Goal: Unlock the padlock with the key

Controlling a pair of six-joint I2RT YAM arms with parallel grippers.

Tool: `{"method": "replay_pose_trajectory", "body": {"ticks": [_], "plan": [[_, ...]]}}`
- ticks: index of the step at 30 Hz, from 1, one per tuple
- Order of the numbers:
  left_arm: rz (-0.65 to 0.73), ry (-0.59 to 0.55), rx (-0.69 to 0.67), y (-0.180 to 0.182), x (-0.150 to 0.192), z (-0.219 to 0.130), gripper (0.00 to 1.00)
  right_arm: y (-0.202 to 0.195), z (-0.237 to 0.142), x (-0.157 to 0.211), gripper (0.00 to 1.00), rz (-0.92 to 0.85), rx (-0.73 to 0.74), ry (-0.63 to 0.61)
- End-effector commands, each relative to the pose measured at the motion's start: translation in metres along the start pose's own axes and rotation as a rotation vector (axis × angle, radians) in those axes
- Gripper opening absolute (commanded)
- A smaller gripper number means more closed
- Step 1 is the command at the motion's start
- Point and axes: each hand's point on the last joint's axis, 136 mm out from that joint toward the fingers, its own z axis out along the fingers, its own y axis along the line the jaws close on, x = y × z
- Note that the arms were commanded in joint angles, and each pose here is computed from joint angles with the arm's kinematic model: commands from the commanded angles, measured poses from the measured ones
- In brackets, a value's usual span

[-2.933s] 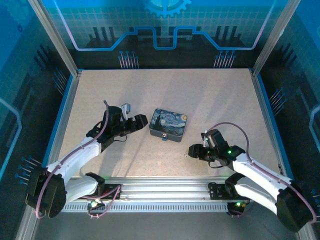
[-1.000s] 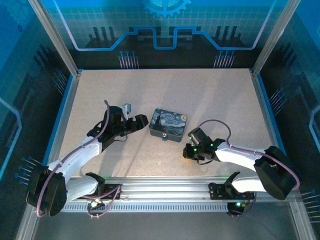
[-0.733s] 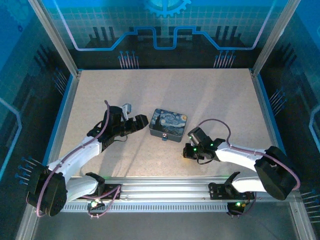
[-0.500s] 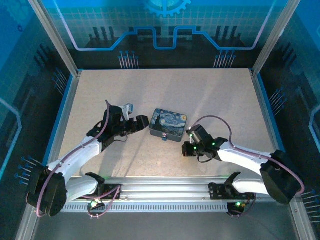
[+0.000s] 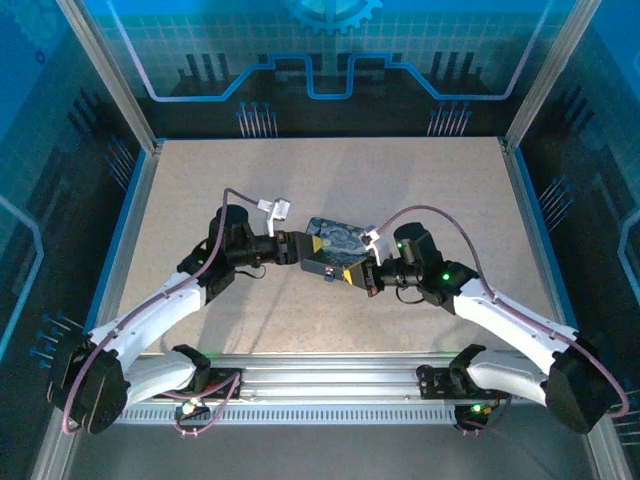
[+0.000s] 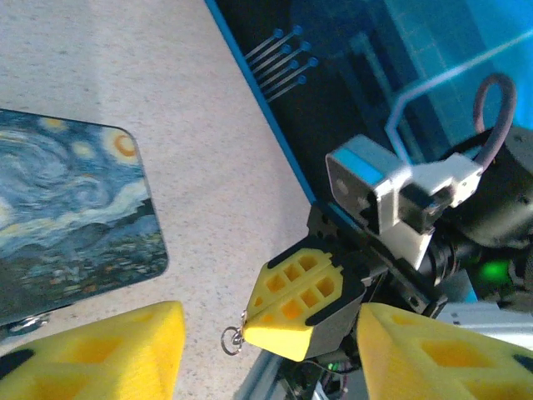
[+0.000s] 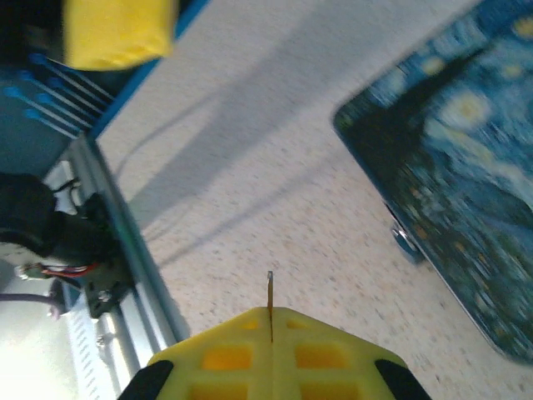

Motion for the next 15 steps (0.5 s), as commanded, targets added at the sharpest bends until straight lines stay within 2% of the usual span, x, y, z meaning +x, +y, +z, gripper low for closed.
{"method": "replay_pose_trajectory", "body": {"ticks": [1, 15], "plan": [[0.105, 0.001, 0.121, -0.037, -0.008, -0.001, 0.54, 0.032, -0.013, -0.026, 0.01, -0.140, -0.144, -0.061], [0.147, 0.072, 0.177, -0.051, 0.009, 0.015, 0.39, 0.053, -0.012, -0.055, 0.02, -0.161, -0.244, -0.081]]}}
